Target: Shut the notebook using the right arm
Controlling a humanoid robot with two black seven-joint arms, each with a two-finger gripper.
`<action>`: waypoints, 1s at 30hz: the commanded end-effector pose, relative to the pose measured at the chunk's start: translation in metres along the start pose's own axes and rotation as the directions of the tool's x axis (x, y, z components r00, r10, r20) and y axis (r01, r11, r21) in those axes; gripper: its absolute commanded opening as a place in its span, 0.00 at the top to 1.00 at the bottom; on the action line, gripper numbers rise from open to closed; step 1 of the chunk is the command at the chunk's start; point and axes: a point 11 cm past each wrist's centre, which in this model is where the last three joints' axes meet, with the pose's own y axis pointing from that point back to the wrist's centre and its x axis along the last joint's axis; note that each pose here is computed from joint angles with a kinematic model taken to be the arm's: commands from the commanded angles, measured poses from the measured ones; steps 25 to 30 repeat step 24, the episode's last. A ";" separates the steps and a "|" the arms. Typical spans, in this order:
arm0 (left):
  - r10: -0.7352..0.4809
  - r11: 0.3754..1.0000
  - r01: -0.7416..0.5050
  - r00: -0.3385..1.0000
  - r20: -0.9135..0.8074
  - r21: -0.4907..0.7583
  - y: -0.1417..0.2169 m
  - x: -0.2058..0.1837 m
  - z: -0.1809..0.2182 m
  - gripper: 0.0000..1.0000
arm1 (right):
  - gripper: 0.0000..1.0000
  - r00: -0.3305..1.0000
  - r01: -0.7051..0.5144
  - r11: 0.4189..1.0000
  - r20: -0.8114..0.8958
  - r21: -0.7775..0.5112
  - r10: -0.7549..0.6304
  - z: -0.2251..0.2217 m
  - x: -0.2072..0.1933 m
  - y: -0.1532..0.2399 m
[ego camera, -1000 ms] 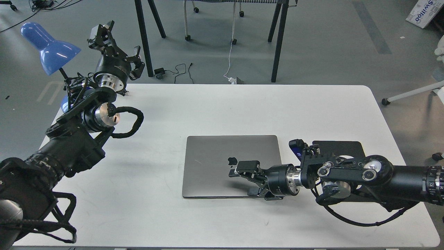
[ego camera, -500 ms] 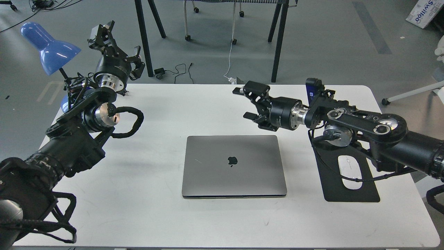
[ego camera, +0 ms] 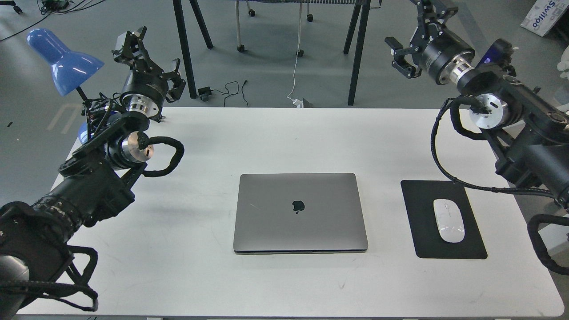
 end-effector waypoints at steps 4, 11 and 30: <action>0.000 1.000 0.000 1.000 0.000 0.000 0.000 0.000 0.000 0.00 | 0.00 0.965 -0.077 0.991 0.259 0.111 0.045 -0.008 0.021 0.014; 0.000 1.000 0.000 1.000 0.000 0.000 0.000 0.000 0.000 0.00 | 0.00 0.945 -0.051 0.994 0.327 0.099 0.015 0.019 0.012 0.032; 0.000 1.000 0.000 1.000 0.000 0.000 0.000 0.000 0.000 0.00 | 0.00 0.936 -0.058 0.994 0.352 0.094 0.021 0.028 0.008 0.033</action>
